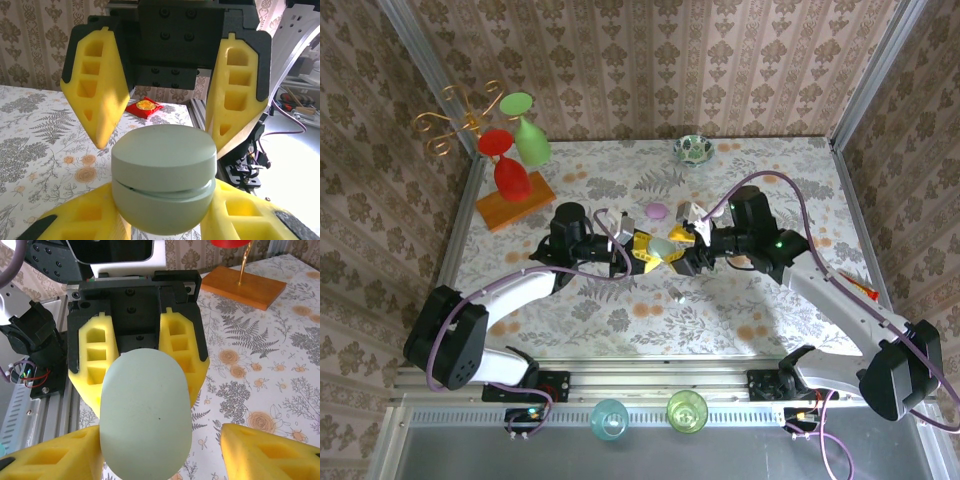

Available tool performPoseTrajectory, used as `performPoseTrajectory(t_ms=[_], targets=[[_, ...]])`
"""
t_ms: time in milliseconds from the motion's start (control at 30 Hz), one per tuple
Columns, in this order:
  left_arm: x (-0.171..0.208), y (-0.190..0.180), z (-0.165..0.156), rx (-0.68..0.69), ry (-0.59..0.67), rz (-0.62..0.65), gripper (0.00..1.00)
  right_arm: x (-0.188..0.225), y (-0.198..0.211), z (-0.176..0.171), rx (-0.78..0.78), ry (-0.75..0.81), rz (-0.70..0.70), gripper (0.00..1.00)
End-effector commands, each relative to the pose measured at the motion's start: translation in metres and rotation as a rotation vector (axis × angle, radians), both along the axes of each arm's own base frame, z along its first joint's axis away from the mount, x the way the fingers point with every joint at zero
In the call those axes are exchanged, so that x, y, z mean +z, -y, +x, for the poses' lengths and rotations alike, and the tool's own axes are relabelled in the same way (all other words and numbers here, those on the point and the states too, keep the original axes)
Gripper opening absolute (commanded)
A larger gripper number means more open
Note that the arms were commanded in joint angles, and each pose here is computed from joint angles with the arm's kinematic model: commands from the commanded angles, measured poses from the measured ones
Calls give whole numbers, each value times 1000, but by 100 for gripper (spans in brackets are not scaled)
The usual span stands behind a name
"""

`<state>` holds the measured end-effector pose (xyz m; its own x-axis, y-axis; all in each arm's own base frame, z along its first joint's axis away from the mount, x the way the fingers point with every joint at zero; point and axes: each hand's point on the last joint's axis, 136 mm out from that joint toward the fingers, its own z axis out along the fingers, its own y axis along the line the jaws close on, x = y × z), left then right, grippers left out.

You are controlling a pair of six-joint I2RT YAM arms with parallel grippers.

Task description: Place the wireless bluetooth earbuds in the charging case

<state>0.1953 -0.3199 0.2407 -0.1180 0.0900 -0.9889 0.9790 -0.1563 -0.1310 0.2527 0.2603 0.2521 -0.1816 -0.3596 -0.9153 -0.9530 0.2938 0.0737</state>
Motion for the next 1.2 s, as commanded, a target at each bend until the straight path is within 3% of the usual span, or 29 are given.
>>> performPoseTrajectory(t_ms=[0,533,833,1033,1167], targets=[[1,-2,-5,-41,47,-19,25,9,7,8,-54,27,22,63],[1,-4,-5,-39,54,-27,25,16,20,29,-173,39,43,66],[5,-5,4,-10,51,-60,25,27,16,14,-102,67,72,78],[2,-9,16,61,74,-59,25,52,23,6,-114,124,173,86],[3,-13,28,135,96,-66,26,73,44,23,-254,105,297,85]])
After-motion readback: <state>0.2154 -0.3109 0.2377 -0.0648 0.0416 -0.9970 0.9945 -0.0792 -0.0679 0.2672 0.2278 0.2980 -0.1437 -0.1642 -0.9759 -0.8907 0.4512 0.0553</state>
